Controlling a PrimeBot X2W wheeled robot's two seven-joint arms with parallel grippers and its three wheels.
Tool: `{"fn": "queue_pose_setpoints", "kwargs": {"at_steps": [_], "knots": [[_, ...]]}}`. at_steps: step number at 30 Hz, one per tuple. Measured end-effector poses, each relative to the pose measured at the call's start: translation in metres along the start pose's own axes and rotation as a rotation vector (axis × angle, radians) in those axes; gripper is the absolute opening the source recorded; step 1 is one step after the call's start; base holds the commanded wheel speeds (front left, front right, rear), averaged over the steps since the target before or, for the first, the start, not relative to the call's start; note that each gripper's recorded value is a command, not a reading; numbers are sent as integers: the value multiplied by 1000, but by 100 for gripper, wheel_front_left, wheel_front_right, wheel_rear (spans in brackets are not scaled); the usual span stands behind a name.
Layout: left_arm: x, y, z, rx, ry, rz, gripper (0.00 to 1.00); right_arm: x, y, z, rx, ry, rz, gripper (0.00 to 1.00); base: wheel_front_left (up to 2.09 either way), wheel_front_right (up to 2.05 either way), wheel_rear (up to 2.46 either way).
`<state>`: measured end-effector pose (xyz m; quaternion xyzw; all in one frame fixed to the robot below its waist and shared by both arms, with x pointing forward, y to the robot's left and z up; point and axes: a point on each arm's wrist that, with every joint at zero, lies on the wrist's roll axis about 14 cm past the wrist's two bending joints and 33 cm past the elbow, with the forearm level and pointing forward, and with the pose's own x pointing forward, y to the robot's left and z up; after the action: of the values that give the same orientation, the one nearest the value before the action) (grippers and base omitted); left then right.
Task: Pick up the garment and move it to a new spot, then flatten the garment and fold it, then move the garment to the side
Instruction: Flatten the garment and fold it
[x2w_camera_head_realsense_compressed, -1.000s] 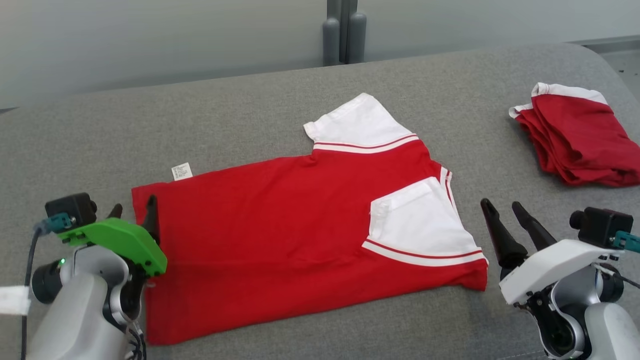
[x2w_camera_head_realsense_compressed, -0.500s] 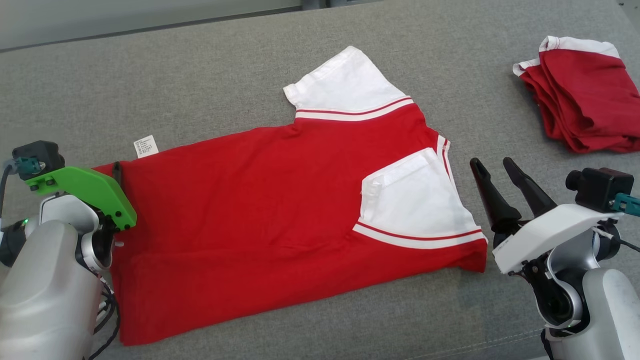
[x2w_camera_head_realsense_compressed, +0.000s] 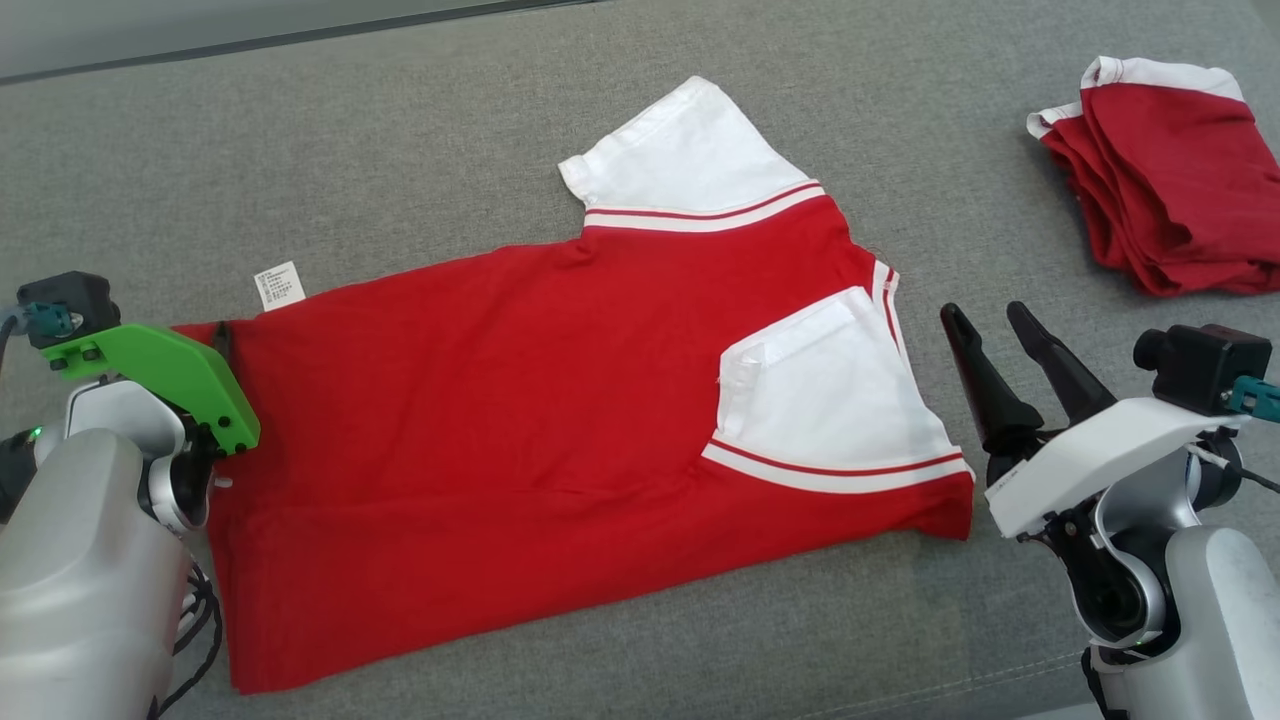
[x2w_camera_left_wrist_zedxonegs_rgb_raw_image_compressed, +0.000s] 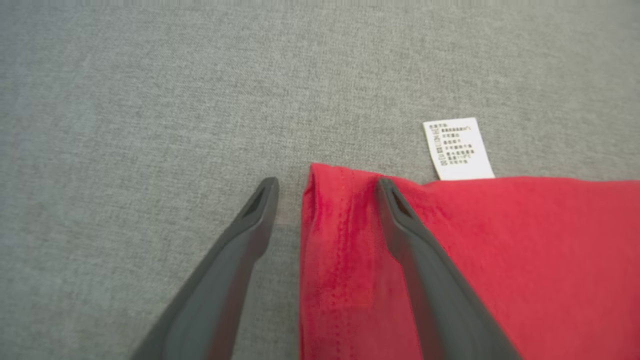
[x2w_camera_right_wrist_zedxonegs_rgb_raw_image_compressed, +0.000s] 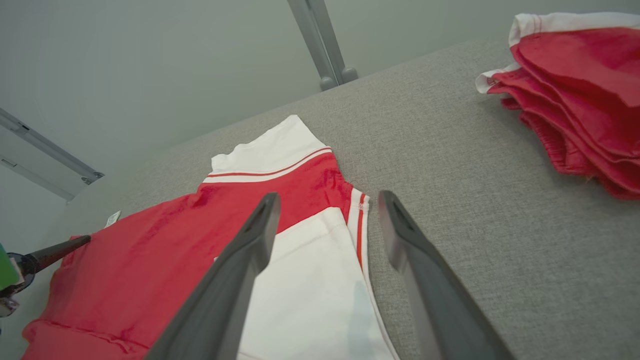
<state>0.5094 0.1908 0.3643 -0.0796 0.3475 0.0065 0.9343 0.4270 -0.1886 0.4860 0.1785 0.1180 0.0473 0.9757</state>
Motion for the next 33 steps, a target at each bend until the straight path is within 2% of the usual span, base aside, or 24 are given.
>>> {"fn": "queue_pose_setpoints", "kwargs": {"at_steps": [5,6,7,8,11,18,22,33], "knots": [[5,-4,4,5,-17,-9,100,0,-3,-1,-1,5,-7,100,0,0,0],[6,-4,5,6,-18,-10,96,0,-4,-1,-1,6,-9,100,0,0,0],[7,-5,5,9,-16,-14,73,0,-5,-1,-1,5,-10,100,0,0,0],[7,-5,4,10,-13,-14,42,0,-5,-1,-1,5,-11,100,0,0,0],[7,-6,5,33,-9,-18,0,-1,-6,0,-2,2,-13,100,0,0,0],[3,-5,4,71,13,-29,0,4,0,7,-21,-2,10,100,0,0,0],[-1,-7,14,74,-38,-43,0,11,7,17,-64,-8,36,100,0,0,0],[-22,-20,43,43,-234,-107,0,80,34,55,-234,41,115,100,0,0,0]]}}
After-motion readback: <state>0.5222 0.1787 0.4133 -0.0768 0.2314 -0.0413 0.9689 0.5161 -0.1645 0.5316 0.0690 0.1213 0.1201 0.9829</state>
